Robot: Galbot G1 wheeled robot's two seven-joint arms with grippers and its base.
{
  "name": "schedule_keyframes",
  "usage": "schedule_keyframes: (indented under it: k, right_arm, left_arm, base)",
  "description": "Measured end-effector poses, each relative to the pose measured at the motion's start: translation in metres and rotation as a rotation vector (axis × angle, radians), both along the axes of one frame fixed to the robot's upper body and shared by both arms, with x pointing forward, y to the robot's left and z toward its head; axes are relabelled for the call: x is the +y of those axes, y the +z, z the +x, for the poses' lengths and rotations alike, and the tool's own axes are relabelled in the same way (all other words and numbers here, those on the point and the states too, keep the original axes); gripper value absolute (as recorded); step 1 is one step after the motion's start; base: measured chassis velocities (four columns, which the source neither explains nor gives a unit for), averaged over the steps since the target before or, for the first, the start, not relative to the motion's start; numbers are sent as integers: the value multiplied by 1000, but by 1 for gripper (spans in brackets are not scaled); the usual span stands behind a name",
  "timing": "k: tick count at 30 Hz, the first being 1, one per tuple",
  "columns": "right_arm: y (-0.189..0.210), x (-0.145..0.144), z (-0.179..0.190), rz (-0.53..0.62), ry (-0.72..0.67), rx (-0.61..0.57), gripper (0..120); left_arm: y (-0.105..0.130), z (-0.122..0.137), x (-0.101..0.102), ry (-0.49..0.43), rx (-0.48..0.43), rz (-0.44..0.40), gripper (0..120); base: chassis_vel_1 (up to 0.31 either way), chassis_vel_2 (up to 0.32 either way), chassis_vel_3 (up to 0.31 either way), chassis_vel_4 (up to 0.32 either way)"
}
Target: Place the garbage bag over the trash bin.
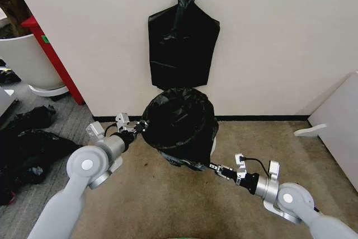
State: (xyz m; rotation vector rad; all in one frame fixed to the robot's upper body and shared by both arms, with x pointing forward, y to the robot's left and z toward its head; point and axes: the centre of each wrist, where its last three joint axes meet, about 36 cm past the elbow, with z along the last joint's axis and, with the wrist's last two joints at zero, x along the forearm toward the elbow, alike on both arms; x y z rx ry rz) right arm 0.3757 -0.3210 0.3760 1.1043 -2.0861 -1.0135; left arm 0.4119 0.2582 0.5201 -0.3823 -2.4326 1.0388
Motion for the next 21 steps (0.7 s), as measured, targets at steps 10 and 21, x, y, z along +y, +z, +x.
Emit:
schedule_keyframes:
  k: [10,21]
  right_arm:
    - [11,7,-14,-103,141,-161,26]
    - [26,-7,-9,-248,248,-376,66]
  left_arm:
    - [-2,4,0,32,-7,19,3]
    - [-7,1,2,57,-29,99,3]
  base:
    - [0,0,0,0]
    - [0,0,0,0]
